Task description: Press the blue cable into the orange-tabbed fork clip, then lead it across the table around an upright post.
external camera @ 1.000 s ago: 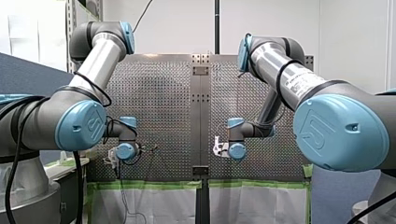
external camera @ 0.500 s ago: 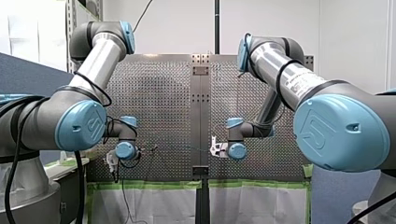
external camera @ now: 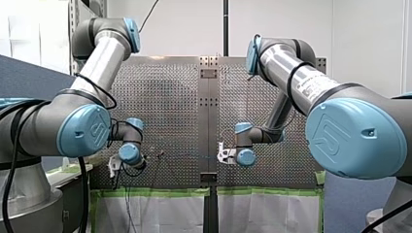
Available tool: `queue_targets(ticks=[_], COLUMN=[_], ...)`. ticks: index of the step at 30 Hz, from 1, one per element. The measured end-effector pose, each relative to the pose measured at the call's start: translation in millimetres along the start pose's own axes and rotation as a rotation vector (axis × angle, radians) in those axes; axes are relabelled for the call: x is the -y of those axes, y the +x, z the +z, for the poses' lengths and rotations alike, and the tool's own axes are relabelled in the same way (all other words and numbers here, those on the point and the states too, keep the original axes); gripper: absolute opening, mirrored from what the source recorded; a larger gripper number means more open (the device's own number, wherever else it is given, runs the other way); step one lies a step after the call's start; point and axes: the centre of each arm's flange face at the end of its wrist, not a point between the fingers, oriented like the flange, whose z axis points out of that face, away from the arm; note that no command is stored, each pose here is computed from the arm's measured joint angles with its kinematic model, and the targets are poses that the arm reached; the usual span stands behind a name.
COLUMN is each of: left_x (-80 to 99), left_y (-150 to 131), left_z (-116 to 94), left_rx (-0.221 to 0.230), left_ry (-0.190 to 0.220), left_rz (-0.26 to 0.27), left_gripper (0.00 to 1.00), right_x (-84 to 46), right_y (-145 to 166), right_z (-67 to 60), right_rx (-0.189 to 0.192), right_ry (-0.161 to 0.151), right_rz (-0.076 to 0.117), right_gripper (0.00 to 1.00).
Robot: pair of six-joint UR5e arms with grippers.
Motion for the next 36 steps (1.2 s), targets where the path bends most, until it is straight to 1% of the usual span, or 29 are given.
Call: queue_targets(ticks=[4, 11, 14, 15, 18, 24, 27, 30, 32, 36], left_x=[5.4, 22.5, 26.4, 26.7, 25.6, 20.4, 17.8, 14.8, 14.1, 16.9], left_y=[-5.6, -16.4, -20.6, -22.4, -27.1, -31.3, -28.9, -20.0, -12.8, -0.3], left_z=[-14.5, -41.8, -52.0, -55.0, -66.8, -93.9, -107.8, -120.3, -126.5, -131.5], left_rx=[0.009, 0.054, 0.076, 0.085, 0.108, 0.123, 0.120, 0.108, 0.096, 0.081], left_ry=[0.043, 0.146, 0.171, 0.174, 0.166, 0.117, 0.090, 0.066, 0.063, 0.081], left_rz=[-0.013, -0.069, -0.075, -0.076, -0.078, -0.071, -0.073, -0.079, -0.078, -0.070], left_gripper=[1.00, 1.00, 1.00, 1.00, 1.00, 1.00, 1.00, 1.00, 1.00, 1.00], right_x=[0.1, -0.4, -0.2, -0.1, -0.1, 0.9, 1.4, 1.9, 2.0, 2.8], right_y=[-0.9, -1.4, -1.4, -1.6, -1.8, -1.7, -1.7, -1.7, -1.8, -2.1], right_z=[-1.1, -1.5, -1.6, -1.6, -1.6, -1.9, -2.1, -2.2, -2.2, -2.5], right_rx=[0.010, 0.016, 0.016, 0.016, 0.016, 0.016, 0.016, 0.017, 0.017, 0.017], right_ry=[0.000, -0.001, -0.001, -0.001, -0.001, 0.000, 0.001, 0.001, 0.001, 0.002], right_rz=[0.001, 0.003, 0.003, 0.003, 0.003, 0.003, 0.003, 0.003, 0.004, 0.004], right_gripper=[0.00, 0.00, 0.00, 0.00, 0.00, 0.00, 0.00, 0.00, 0.00, 0.00])
